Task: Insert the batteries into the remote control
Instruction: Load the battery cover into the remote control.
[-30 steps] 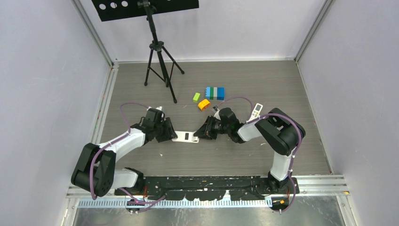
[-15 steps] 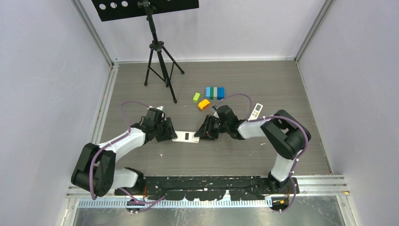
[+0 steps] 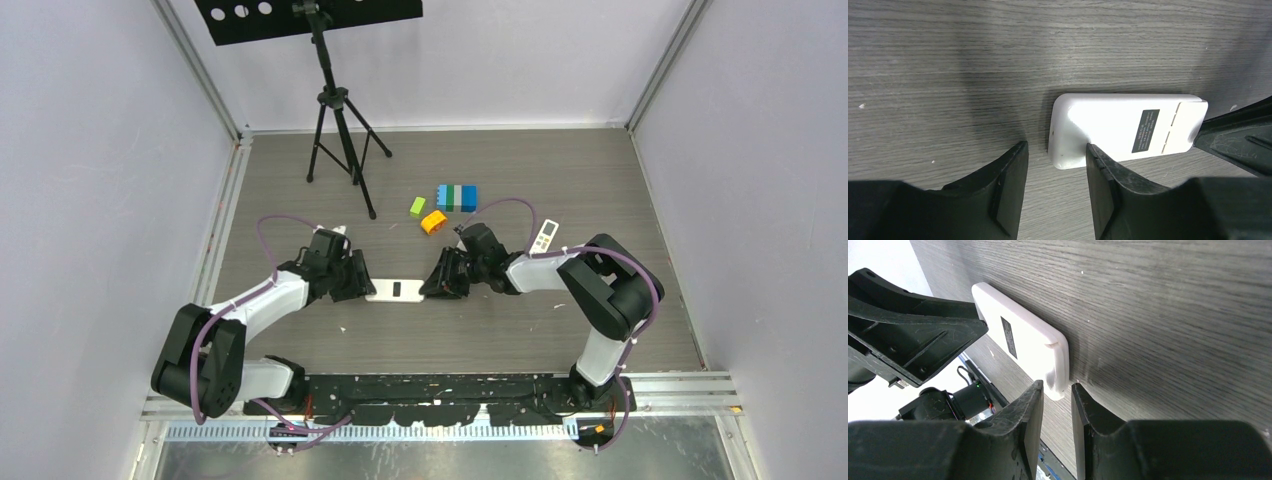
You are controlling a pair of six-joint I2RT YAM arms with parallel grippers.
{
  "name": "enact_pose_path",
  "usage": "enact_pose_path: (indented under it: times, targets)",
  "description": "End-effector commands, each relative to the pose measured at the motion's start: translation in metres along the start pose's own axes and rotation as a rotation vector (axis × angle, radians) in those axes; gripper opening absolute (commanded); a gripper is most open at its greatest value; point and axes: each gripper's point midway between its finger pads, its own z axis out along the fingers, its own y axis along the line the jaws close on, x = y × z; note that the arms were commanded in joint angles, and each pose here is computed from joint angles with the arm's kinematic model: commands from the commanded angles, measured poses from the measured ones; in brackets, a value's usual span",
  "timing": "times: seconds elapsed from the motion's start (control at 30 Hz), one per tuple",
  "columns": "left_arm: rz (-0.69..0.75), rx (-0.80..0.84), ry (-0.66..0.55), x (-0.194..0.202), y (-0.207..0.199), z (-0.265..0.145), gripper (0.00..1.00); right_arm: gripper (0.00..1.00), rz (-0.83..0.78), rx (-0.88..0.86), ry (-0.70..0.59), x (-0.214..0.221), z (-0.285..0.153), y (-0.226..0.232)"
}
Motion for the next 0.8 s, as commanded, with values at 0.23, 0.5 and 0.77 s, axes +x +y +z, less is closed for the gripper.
enact_pose_path:
  times: [0.23,0.5,0.77]
  targets:
    - [0.014,-0.015,-0.008,-0.006,0.001,0.002,0.45,0.25,-0.051,0.008,-0.037,-0.013,0.008,0.003]
    - [0.005,0.028,0.029,0.001,-0.005,0.006,0.28,0.12,-0.047,0.015,-0.017,-0.007,0.01,0.003]
    - [-0.043,0.135,0.092,0.018,-0.02,0.013,0.14,0.09,-0.016,-0.003,0.017,0.003,0.019,0.01]
